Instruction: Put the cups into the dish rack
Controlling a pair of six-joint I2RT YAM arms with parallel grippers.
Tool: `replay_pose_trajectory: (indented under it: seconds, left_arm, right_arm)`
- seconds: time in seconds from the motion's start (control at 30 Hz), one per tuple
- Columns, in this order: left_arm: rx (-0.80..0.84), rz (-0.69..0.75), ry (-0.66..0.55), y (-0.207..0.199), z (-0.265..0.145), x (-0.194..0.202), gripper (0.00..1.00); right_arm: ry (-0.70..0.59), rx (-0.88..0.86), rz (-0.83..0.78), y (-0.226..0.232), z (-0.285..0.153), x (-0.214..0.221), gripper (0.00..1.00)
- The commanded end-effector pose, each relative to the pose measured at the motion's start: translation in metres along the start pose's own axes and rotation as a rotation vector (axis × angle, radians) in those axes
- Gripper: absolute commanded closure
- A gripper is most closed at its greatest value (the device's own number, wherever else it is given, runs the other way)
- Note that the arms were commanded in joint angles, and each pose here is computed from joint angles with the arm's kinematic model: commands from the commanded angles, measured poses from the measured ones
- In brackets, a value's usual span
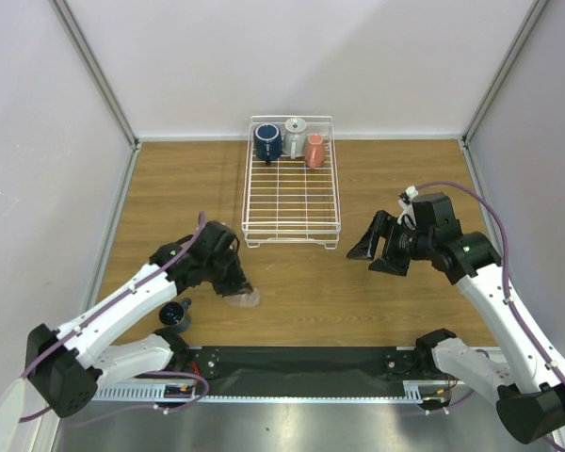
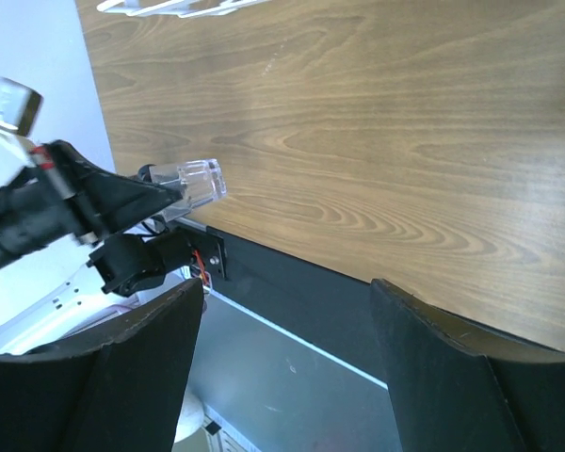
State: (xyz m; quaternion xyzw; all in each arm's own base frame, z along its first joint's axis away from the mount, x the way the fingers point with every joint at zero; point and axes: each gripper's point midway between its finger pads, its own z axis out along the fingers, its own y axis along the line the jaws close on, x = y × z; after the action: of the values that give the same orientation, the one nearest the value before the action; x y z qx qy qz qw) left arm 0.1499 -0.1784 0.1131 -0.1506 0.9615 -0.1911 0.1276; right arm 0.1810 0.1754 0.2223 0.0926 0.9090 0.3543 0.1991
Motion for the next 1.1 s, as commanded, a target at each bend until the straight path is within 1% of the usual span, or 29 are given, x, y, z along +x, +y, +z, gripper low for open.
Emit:
replay_pose_trajectory:
  seconds: [0.0,0.03,0.1,0.13,0.17,0.23,0.27,0.33,0.37,0.4,0.47,0.5,0.53,0.57,0.6,0.67,0.7,0.77,0.8,0.93,1.03,1.07]
  left_arm:
    - [0.413,0.079,-0.005,-0.086,-0.042,-0.011,1.0]
    - [0.523,0.11,0.026,-0.106,-0.055,-0.006,0.99]
    - [0.606,0.137,0.057,-0.125,-0.069,-0.005,1.0]
    - [0.65,0.15,0.096,-0.133,-0.077,0.0,1.0]
    - [0.716,0.172,0.085,-0.148,-0.09,-0.004,1.0]
    - [0.8,0.189,0.091,-0.163,-0.107,-0.005,1.0]
    - [0.87,0.208,0.058,-0.175,-0.119,-0.009,1.0]
    - [0.95,0.196,0.046,-0.186,-0.133,-0.012,1.0]
    - [1.014,0.208,0.018,-0.195,-0.146,-0.015,1.0]
    - [1.044,0.174,0.028,-0.198,-0.152,-0.016,1.0]
    - [1.093,0.137,0.022,-0.202,-0.154,-0.018,1.0]
    - [1.171,0.106,0.008,-0.211,-0.169,-0.023,1.0]
    - [1.2,0.084,0.003,-0.211,-0.167,-0.024,1.0]
    - [1.232,0.053,-0.016,-0.214,-0.171,-0.029,1.0]
    - [1.319,0.025,-0.029,-0.221,-0.189,-0.033,1.0]
    - [1.372,-0.03,-0.042,-0.223,-0.191,-0.04,1.0]
    - [1.458,-0.06,-0.07,-0.227,-0.21,-0.047,1.0]
    - [1.5,-0.097,-0.07,-0.23,-0.212,-0.052,1.0]
    - [1.525,-0.139,-0.065,-0.231,-0.217,-0.057,1.0]
    - [1.629,-0.221,-0.097,-0.232,-0.234,-0.069,1.0]
    - [1.624,-0.287,-0.087,-0.232,-0.23,-0.076,1.0]
    - [1.658,-0.296,-0.1,-0.23,-0.235,-0.078,1.0]
  right_arm:
    - [-0.046,-0.096,-0.093,0.03,-0.013,-0.016,0.22]
    - [-0.045,-0.104,-0.1,0.033,-0.013,-0.017,0.22]
    - [-0.054,-0.123,-0.125,0.04,-0.015,-0.021,0.22]
    - [-0.063,-0.137,-0.137,0.045,-0.019,-0.024,0.21]
    - [-0.065,-0.144,-0.142,0.048,-0.018,-0.026,0.21]
    - [-0.065,-0.176,-0.148,0.059,-0.022,-0.03,0.2]
    - [-0.072,-0.203,-0.128,0.066,-0.022,-0.034,0.2]
    - [-0.072,-0.262,-0.099,0.078,-0.024,-0.035,0.19]
    - [-0.098,-0.347,-0.119,0.095,-0.03,-0.04,0.18]
    - [-0.096,-0.4,-0.082,0.106,-0.034,-0.04,0.18]
    - [-0.128,-0.529,-0.109,0.127,-0.041,-0.047,0.12]
    - [-0.132,-0.562,-0.083,0.134,-0.046,-0.047,0.1]
    - [-0.138,-0.583,-0.088,0.138,-0.047,-0.049,0.06]
    - [-0.15,-0.622,-0.111,0.146,-0.052,-0.051,0.05]
    - [-0.145,-0.623,-0.112,0.148,-0.049,-0.054,0.04]
    - [-0.151,-0.637,-0.131,0.155,-0.053,-0.057,0.03]
    - [-0.145,-0.64,-0.136,0.157,-0.051,-0.059,0.02]
    - [-0.162,-0.661,-0.163,0.165,-0.054,-0.061,0.01]
    - [-0.176,-0.676,-0.173,0.171,-0.059,-0.064,0.01]
    - [-0.209,-0.698,-0.198,0.184,-0.062,-0.07,0.0]
    - [-0.214,-0.696,-0.192,0.188,-0.061,-0.072,0.0]
    - [-0.218,-0.696,-0.186,0.189,-0.059,-0.075,0.0]
